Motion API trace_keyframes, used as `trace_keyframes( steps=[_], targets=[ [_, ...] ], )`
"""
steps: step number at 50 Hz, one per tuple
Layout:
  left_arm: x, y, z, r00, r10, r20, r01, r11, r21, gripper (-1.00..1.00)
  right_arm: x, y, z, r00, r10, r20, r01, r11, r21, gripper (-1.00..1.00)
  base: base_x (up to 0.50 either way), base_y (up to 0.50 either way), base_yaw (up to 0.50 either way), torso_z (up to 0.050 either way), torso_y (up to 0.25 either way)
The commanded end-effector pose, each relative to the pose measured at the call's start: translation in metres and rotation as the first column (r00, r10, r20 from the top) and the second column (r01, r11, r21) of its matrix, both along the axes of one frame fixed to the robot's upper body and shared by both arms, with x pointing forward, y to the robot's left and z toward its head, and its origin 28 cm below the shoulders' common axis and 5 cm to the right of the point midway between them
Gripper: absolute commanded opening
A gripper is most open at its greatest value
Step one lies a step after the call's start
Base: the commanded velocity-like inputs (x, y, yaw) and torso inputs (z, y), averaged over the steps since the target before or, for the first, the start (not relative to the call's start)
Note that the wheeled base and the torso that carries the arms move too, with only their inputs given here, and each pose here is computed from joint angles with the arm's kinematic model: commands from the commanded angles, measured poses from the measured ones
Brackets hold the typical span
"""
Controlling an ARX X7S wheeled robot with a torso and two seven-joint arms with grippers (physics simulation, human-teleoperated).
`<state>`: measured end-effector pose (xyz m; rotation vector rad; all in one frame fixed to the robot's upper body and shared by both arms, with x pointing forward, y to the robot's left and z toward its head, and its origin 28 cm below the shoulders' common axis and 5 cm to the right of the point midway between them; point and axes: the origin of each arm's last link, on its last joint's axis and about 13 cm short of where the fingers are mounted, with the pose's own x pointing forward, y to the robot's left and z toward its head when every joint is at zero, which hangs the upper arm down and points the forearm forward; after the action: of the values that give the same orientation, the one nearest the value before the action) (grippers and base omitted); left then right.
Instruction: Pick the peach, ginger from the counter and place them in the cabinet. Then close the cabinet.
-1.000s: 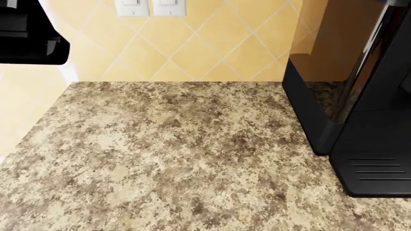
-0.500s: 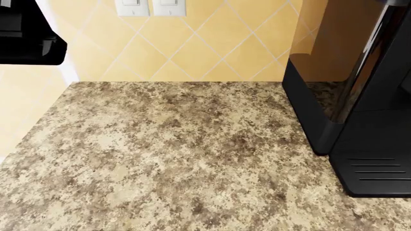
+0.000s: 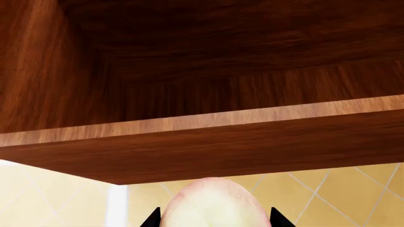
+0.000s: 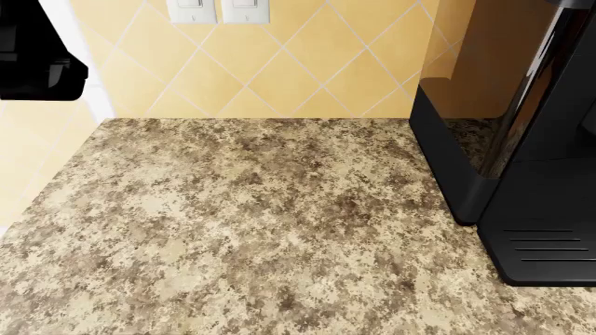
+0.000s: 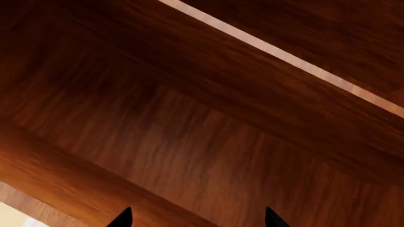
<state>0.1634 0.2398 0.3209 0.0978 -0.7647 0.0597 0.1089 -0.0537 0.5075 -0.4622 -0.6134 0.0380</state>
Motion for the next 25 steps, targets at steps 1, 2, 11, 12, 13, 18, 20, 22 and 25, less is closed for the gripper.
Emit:
trace_keyframes(
  steps=[1, 2, 11, 12, 13, 18, 20, 22, 25],
  targets=[
    [-0.001, 0.0, -0.001, 1.0, -0.006, 0.004, 0.006, 1.0, -0.015, -1.0, -0.012, -0.009, -0.013, 0.999, 0.032, 0.003, -0.032, 0.999, -0.03, 1.0, 0.0, 0.0, 0.0, 0.0, 0.0],
    [-0.001, 0.0, -0.001, 1.0, -0.006, 0.004, 0.006, 1.0, -0.015, -1.0, -0.012, -0.009, -0.013, 0.999, 0.031, 0.008, -0.031, 0.999, -0.031, 1.0, 0.0, 0.0, 0.0, 0.0, 0.0],
    [-0.002, 0.001, -0.002, 1.0, -0.005, 0.002, 0.005, 1.0, -0.014, -1.0, -0.017, -0.012, -0.018, 0.998, 0.045, 0.041, -0.044, 0.998, -0.038, 1.0, 0.0, 0.0, 0.0, 0.0, 0.0],
    [-0.002, 0.001, -0.002, 1.0, -0.005, 0.002, 0.005, 1.0, -0.015, -1.0, -0.017, -0.012, -0.018, 0.998, 0.046, 0.046, -0.044, 0.998, -0.039, 1.0, 0.0, 0.0, 0.0, 0.0, 0.0],
    [-0.003, 0.001, -0.002, 1.0, -0.005, 0.002, 0.005, 1.0, -0.015, -1.0, -0.018, -0.013, -0.018, 0.998, 0.046, 0.051, -0.044, 0.998, -0.04, 1.0, 0.0, 0.0, 0.0, 0.0, 0.0],
    [-0.002, 0.001, -0.002, 1.0, -0.003, 0.002, 0.003, 1.0, -0.016, -1.0, -0.02, -0.016, -0.022, 0.997, 0.055, 0.056, -0.052, 0.998, -0.045, 1.0, 0.0, 0.0, 0.0, 0.0, 0.0],
    [-0.002, 0.001, -0.002, 1.0, -0.002, 0.001, 0.002, 1.0, -0.016, -1.0, -0.021, -0.017, -0.024, 0.997, 0.06, 0.044, -0.058, 0.997, -0.046, 1.0, 0.0, 0.0, 0.0, 0.0, 0.0],
    [-0.002, 0.001, -0.003, 1.0, -0.002, 0.0, 0.002, 1.0, -0.016, -1.0, -0.022, -0.019, -0.028, 0.998, 0.067, 0.016, -0.066, 0.996, -0.053, 1.0, 0.0, 0.0, 0.0, 0.0, 0.0],
    [-0.002, 0.001, -0.003, 1.0, -0.003, 0.0, 0.003, 1.0, -0.016, -1.0, -0.022, -0.02, -0.032, 0.998, 0.063, -0.015, -0.064, 0.996, -0.067, 1.0, 0.0, 0.0, 0.0, 0.0, 0.0]
  ],
)
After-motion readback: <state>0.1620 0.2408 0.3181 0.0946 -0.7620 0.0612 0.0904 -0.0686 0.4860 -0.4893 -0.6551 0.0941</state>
